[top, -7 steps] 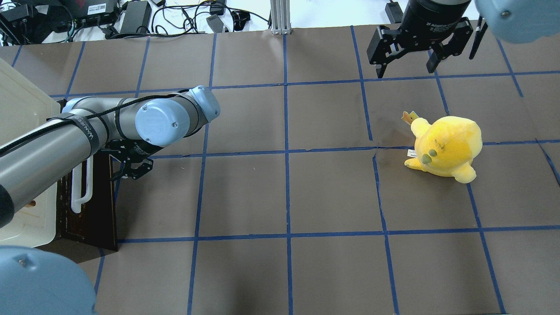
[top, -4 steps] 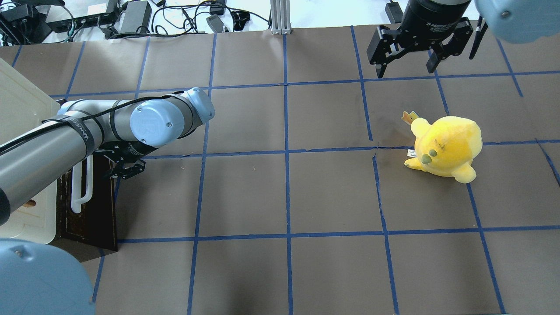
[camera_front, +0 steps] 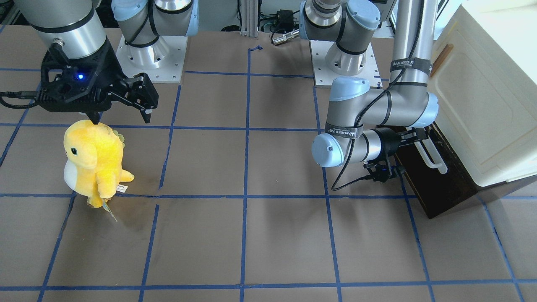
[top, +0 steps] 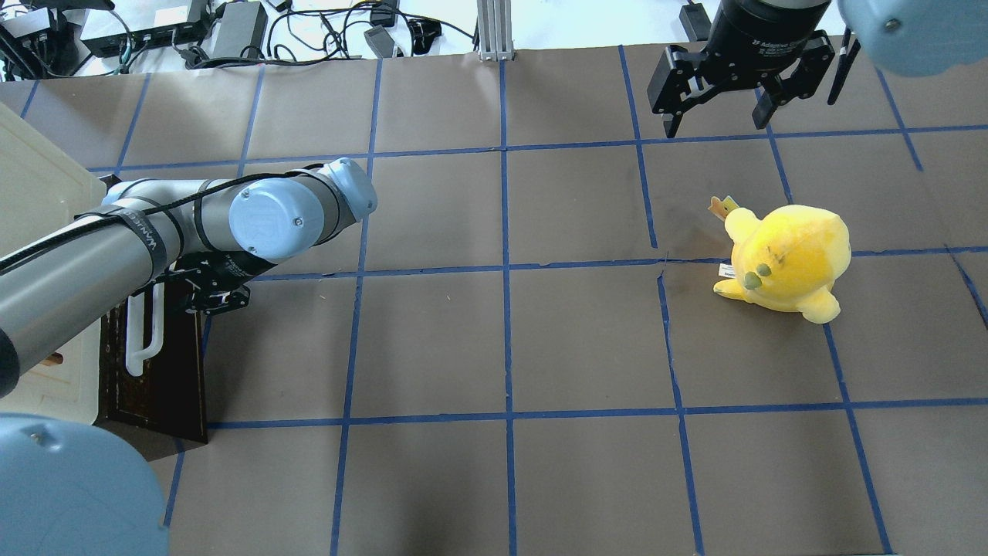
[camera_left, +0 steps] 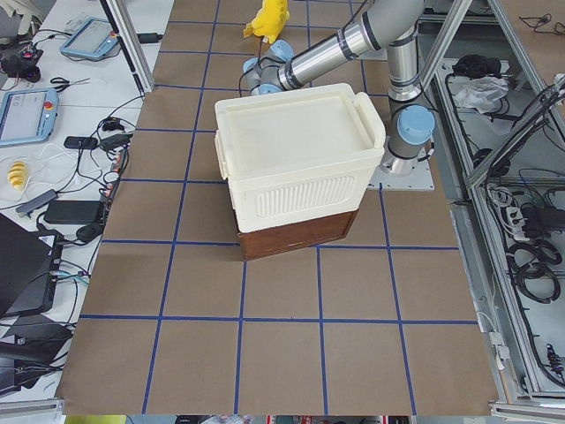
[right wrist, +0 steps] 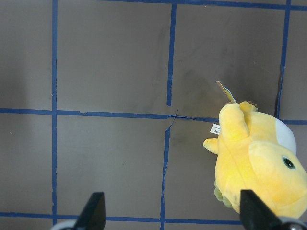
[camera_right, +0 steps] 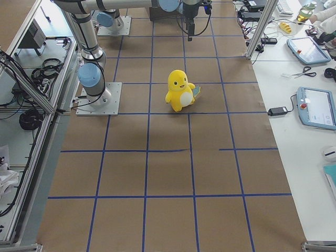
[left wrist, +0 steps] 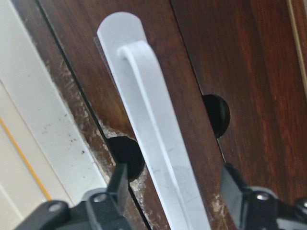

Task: Pull drawer sideways
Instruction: 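Align the left gripper on the white handle and close on it, then pull the wooden drawer outward from the cabinet with the left gripper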

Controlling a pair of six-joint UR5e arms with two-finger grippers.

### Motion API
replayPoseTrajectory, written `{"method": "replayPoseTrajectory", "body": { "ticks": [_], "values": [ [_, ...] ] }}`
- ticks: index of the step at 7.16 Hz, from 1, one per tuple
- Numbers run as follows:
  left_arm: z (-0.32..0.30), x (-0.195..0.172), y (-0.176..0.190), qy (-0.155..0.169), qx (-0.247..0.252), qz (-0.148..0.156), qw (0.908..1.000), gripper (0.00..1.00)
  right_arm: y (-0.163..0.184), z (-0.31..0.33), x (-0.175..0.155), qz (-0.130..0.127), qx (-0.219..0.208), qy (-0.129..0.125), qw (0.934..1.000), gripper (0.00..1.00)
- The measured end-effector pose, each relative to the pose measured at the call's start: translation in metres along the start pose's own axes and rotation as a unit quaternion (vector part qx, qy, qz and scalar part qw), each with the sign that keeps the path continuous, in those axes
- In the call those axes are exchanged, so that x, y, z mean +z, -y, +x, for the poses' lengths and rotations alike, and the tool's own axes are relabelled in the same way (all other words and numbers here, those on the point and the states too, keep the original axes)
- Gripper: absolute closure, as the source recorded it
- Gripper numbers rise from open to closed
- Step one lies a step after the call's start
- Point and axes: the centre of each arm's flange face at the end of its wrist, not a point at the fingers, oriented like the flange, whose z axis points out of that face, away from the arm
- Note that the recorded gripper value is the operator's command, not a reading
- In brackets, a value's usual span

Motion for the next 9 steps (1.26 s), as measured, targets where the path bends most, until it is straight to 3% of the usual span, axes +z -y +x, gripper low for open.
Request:
{"method": "replayPoseTrajectory", "body": {
  "ticks": [2,9],
  "values": [
    [0.0006,0.0001,0.0001,0.0,-0.003,0.0,1.0,0.72,0.0,0.0,0.0,0.0,0.0,0.0,1.0,0.0],
    [0.0032,-0.0043,0.0007,-0.002,-0.002,0.001,1.0,0.77,0.0,0.0,0.0,0.0,0.0,0.0,1.0,0.0]
  ]
}}
